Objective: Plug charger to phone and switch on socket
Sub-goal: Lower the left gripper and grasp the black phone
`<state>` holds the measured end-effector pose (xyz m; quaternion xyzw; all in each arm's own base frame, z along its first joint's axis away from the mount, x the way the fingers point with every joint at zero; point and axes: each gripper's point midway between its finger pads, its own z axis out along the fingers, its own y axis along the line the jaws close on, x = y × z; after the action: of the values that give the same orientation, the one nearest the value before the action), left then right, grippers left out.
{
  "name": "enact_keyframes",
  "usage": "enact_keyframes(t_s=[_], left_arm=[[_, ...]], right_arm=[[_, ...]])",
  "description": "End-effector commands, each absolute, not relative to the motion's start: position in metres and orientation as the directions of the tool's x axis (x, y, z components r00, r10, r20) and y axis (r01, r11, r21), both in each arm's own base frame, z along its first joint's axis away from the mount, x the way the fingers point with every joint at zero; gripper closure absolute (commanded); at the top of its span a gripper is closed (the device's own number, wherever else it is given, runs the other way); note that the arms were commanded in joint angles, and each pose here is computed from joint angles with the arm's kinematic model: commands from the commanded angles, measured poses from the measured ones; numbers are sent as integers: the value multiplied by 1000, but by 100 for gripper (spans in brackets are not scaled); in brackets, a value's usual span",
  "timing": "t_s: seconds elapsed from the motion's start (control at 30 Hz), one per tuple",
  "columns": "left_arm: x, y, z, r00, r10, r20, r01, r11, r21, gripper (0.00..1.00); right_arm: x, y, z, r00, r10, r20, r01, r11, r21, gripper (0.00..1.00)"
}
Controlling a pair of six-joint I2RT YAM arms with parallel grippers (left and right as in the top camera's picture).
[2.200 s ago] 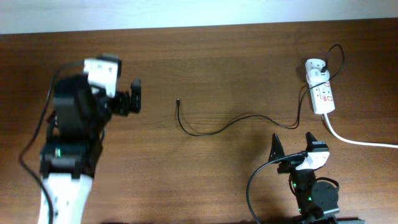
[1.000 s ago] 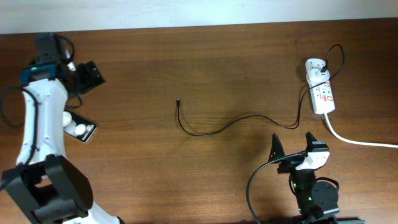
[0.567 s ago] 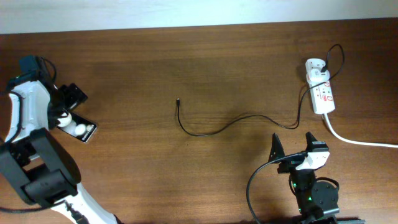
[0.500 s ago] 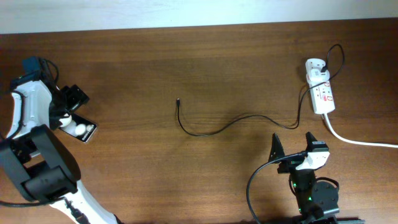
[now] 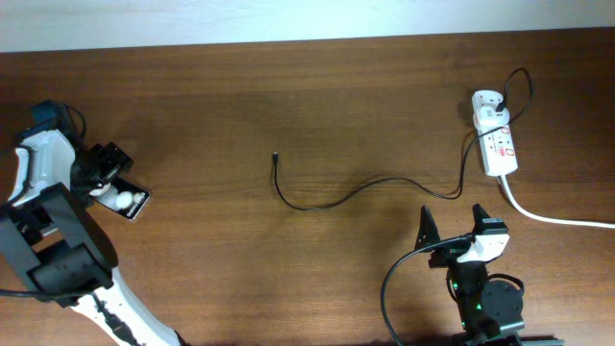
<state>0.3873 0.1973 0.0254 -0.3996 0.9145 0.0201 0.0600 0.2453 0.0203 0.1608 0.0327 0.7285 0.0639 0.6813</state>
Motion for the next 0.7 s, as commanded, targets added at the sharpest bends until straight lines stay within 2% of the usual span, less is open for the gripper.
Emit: enact_keyframes(t_s=[0.0, 0.67], left_arm=[[390, 202, 22, -657, -742, -136, -748, 664, -10, 1], [394, 215, 4, -639, -756, -145, -762, 647, -13, 1]], right_arm=[[245, 19, 158, -73, 127, -989, -34, 991, 130, 1], [245, 19, 158, -73, 127, -989, -34, 991, 130, 1]])
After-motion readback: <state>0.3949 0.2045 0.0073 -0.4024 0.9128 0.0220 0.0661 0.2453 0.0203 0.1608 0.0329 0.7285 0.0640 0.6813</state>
